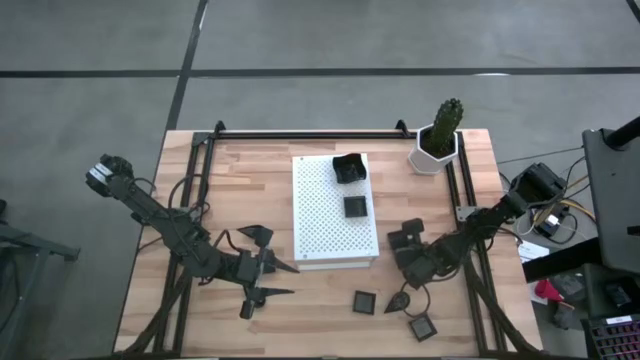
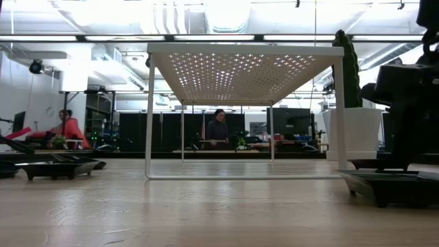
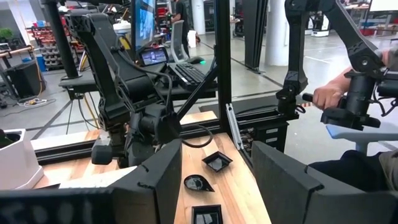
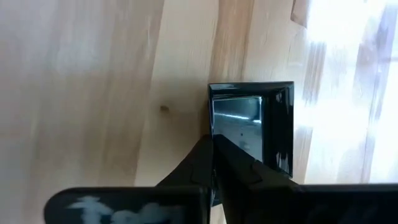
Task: Pick & Place Mini shaped plates
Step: Stack the black square plate on top of the black square plate on the shelf
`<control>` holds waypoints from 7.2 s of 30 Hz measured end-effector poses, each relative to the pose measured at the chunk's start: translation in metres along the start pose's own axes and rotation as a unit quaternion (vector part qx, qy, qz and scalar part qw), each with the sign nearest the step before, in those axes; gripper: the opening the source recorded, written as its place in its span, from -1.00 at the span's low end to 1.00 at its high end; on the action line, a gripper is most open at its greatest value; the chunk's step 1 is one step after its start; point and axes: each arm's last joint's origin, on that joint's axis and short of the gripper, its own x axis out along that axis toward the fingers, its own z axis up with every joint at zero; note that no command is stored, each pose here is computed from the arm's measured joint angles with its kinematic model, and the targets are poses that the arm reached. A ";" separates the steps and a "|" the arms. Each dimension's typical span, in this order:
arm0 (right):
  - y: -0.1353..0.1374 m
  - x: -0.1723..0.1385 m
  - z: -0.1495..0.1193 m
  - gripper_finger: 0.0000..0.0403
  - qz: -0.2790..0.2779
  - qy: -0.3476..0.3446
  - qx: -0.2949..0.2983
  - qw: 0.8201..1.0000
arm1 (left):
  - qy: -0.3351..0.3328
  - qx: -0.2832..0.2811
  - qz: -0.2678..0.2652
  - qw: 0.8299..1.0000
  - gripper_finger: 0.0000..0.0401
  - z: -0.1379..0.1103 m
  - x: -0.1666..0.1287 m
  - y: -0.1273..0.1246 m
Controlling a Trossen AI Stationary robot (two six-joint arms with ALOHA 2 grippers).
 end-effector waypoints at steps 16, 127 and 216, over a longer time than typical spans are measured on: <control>-0.009 -0.045 0.041 -0.96 0.005 -0.003 0.022 1.000 | 0.003 -0.003 0.000 1.000 -0.06 -0.005 0.000 0.000; -0.088 -0.079 0.152 -0.96 -0.169 -0.087 0.037 0.981 | 0.006 0.006 0.001 1.000 -0.06 -0.009 0.000 0.000; 0.099 -0.059 0.155 -0.64 0.128 -0.097 0.129 0.979 | 0.013 -0.003 0.009 1.000 -0.06 -0.019 0.000 0.002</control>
